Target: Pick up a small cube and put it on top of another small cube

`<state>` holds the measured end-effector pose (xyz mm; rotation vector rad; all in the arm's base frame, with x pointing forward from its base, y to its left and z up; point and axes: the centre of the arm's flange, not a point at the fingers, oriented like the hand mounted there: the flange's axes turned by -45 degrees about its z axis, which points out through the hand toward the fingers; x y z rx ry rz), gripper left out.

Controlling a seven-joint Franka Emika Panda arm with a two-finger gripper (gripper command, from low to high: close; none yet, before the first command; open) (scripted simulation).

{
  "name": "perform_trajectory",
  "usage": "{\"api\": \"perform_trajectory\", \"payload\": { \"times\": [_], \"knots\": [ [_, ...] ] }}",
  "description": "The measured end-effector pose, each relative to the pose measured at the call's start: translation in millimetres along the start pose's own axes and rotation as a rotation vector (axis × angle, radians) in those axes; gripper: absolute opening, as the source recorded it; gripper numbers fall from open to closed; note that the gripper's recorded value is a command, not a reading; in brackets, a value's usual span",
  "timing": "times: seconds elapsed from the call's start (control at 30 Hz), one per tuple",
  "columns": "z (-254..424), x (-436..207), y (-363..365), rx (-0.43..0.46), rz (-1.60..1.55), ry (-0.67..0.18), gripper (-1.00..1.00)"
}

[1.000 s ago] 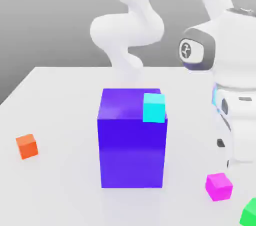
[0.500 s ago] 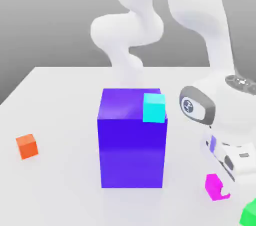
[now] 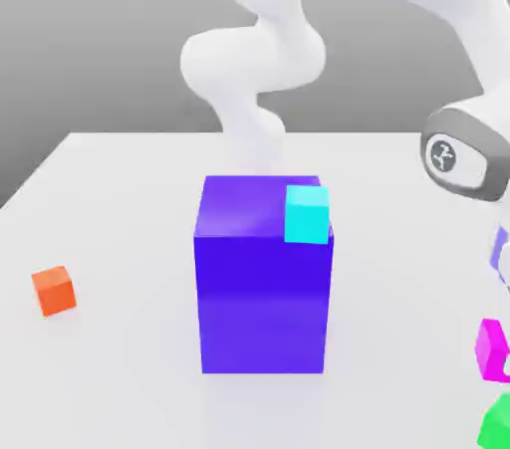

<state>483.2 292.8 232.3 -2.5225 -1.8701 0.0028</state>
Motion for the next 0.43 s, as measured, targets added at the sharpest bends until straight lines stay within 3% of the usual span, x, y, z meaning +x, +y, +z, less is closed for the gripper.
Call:
{"api": "perform_trajectory", "payload": {
  "times": [0.1, 0.13, 0.33, 0.43],
  "knots": [
    [41, 4, 3, 0.0, 0.021, 0.0, -1.0],
    [49, 4, 3, -0.001, 0.022, 0.0, 1.0],
    [54, 4, 3, -0.001, 0.023, 0.0, 1.0],
    [22, 5, 3, -0.002, 0.024, 0.001, 1.0]
  ]
}}
